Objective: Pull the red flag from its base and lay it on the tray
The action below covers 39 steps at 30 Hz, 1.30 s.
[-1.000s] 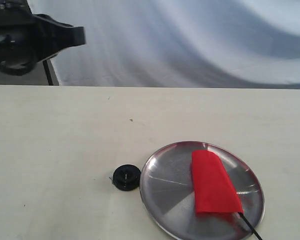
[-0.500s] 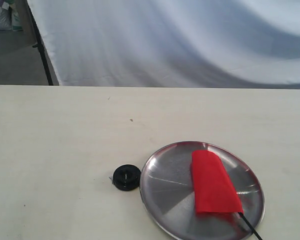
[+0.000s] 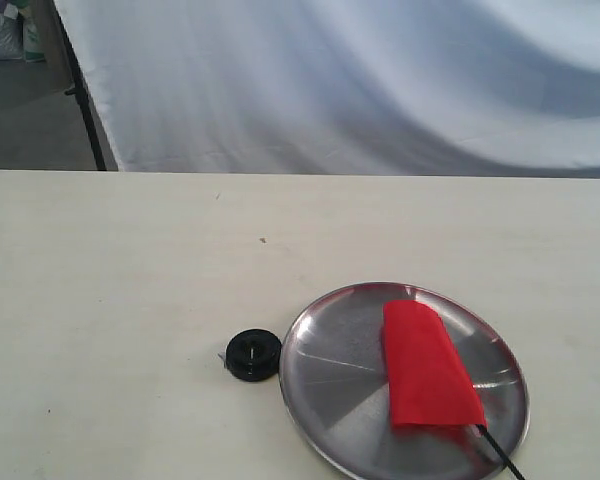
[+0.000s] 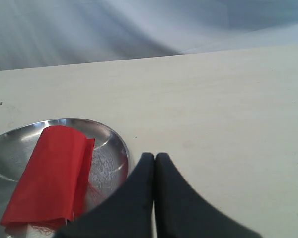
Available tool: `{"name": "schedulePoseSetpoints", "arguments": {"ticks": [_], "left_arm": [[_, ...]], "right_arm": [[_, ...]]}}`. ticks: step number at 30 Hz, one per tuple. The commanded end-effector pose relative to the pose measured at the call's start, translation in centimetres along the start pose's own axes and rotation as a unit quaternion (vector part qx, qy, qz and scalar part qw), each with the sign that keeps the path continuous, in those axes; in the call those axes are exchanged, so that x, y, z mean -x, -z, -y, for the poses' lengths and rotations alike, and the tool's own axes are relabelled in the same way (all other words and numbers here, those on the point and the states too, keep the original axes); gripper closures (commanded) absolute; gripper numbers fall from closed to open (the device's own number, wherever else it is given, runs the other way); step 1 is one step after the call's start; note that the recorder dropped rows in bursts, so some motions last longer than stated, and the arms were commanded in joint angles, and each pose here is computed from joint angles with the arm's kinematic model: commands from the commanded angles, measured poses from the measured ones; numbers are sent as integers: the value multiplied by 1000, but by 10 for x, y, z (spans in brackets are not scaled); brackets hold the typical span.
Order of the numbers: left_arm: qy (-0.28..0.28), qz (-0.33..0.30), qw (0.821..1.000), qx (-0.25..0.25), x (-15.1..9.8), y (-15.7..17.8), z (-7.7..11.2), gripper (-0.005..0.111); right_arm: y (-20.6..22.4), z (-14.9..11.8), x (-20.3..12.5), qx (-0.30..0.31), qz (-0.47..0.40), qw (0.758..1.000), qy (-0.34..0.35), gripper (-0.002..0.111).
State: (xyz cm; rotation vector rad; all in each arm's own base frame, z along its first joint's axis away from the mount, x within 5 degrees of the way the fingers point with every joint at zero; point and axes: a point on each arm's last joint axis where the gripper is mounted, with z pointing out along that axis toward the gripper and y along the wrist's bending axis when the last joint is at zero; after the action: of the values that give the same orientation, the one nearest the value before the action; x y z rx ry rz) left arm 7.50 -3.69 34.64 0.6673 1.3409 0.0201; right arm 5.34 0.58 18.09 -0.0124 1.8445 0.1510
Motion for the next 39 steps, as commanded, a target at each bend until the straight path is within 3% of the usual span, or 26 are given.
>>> {"name": "schedulePoseSetpoints", "arguments": {"ticks": [1,3,7,10,12,14,16,22,25,28,39], "left_arm": [[-102,37,991,73,7,4,-12,106],[-84,57,990,94,14,8,-16,106],[7,73,994,85,17,14,-16,106],[89,63,993,53,14,13,-11,106],[181,56,981,32,11,13,-8,106],[302,60,951,21,11,12,-7,106],[412,58,909,7,11,12,-5,106],[618,39,785,-21,10,12,-1,106],[641,38,766,-22,10,12,-1,106],[634,41,772,-19,10,12,-2,106],[631,122,766,29,16,15,-18,106]], "right_arm": [[1,0,1,-2,6,1000,4,109],[1,0,1,-2,6,1000,4,109],[1,0,1,-2,6,1000,4,109],[1,0,1,-2,6,1000,4,109],[1,0,1,-2,6,1000,4,109],[1,0,1,-2,6,1000,4,109],[1,0,1,-2,6,1000,4,109],[1,0,1,-2,6,1000,4,109],[1,0,1,-2,6,1000,4,109],[1,0,1,-2,6,1000,4,109],[1,0,1,-2,6,1000,4,109]]}}
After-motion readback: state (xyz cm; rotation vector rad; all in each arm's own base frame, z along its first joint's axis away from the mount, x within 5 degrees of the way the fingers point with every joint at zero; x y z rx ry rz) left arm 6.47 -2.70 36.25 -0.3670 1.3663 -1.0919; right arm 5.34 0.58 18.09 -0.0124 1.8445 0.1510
